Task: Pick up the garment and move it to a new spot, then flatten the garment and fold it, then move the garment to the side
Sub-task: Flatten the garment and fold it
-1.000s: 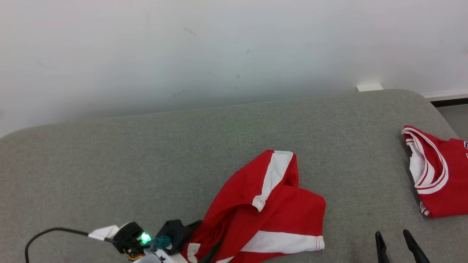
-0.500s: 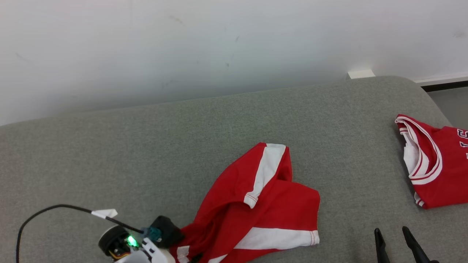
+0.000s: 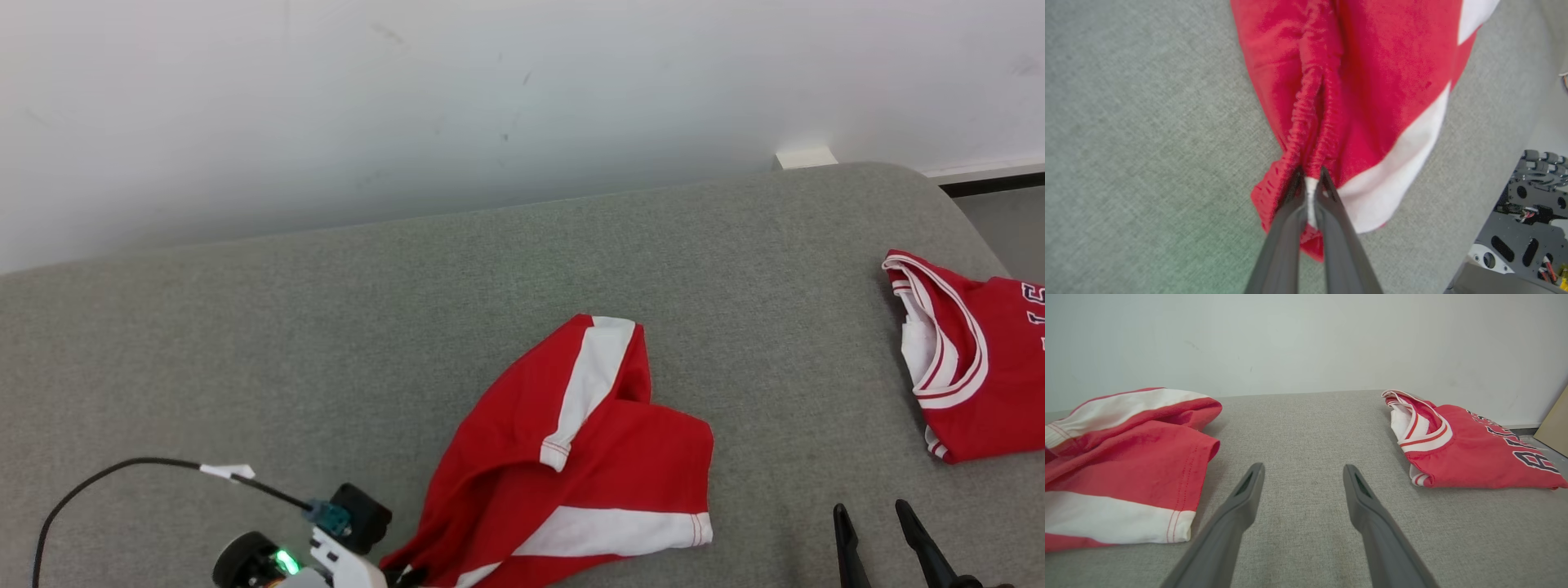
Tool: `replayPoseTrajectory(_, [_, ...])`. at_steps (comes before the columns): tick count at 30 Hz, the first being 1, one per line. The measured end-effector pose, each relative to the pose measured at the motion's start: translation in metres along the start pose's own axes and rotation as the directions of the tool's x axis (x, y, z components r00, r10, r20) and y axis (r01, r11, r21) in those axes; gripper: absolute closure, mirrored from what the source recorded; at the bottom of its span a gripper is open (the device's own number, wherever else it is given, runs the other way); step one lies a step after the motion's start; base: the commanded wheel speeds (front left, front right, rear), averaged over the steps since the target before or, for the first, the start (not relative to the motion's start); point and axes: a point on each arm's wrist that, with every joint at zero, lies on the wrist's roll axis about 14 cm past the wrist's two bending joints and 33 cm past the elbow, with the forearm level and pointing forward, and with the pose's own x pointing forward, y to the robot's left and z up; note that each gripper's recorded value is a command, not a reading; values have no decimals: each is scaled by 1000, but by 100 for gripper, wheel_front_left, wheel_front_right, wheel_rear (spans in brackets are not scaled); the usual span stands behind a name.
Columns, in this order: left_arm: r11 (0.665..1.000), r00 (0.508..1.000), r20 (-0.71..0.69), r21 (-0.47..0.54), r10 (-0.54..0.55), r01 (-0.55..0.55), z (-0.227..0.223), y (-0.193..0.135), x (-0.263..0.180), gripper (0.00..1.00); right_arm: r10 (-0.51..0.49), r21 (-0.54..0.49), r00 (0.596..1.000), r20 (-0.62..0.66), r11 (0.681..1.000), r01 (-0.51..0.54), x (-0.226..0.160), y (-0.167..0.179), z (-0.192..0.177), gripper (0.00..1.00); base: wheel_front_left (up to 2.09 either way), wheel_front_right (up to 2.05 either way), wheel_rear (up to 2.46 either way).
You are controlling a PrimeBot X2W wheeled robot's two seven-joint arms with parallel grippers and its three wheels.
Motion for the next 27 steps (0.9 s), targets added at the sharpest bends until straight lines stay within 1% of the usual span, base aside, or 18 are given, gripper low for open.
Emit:
replayPoseTrajectory(2, [995,999,32,-94,-32,35,10,-7,1,100,-3,1,1000,2,1000,3,-1,-1,1,0,0,0,0])
replayPoseTrajectory(4, [976,991,96,-190,-89,106,31,-23,3,100,-5,1,1000,4,1000,5,-2,-1,1,0,0,0,0])
replayPoseTrajectory(6, [963,979,158,-217,-127,160,57,-31,1,100,-13,2,1000,8,1000,13,-4,-3,2,0,0,0,0])
replayPoseTrajectory(9, [949,957,249,-237,-149,209,98,-29,-6,100,-24,3,1000,12,1000,24,-7,-6,3,0,0,0,0])
replayPoseTrajectory(11, [945,937,319,-239,-142,224,128,-24,-11,100,-34,4,999,16,999,34,-10,-9,4,0,0,0,0])
replayPoseTrajectory(16, [934,897,420,-247,-136,257,194,-17,-14,100,-72,10,997,29,997,72,-19,-19,7,0,0,0,0])
replayPoseTrajectory(19, [933,873,478,-262,-95,245,232,-5,-12,100,-97,16,995,37,995,96,-23,-26,9,0,0,0,0])
replayPoseTrajectory(22, [944,830,556,-243,-53,224,276,4,-12,100,-123,19,992,38,992,122,-30,-32,9,0,0,0,0])
replayPoseTrajectory(24, [952,790,611,-211,-48,221,304,2,-13,100,-145,24,989,42,989,144,-35,-38,10,0,0,0,0])
replayPoseTrajectory(25, [958,778,626,-189,-51,214,316,0,-13,100,-158,27,987,44,987,157,-37,-41,11,0,0,0,0])
replayPoseTrajectory(27, [965,734,677,-160,-45,207,342,-2,-16,100,-178,29,983,44,984,176,-42,-46,11,0,0,0,0])
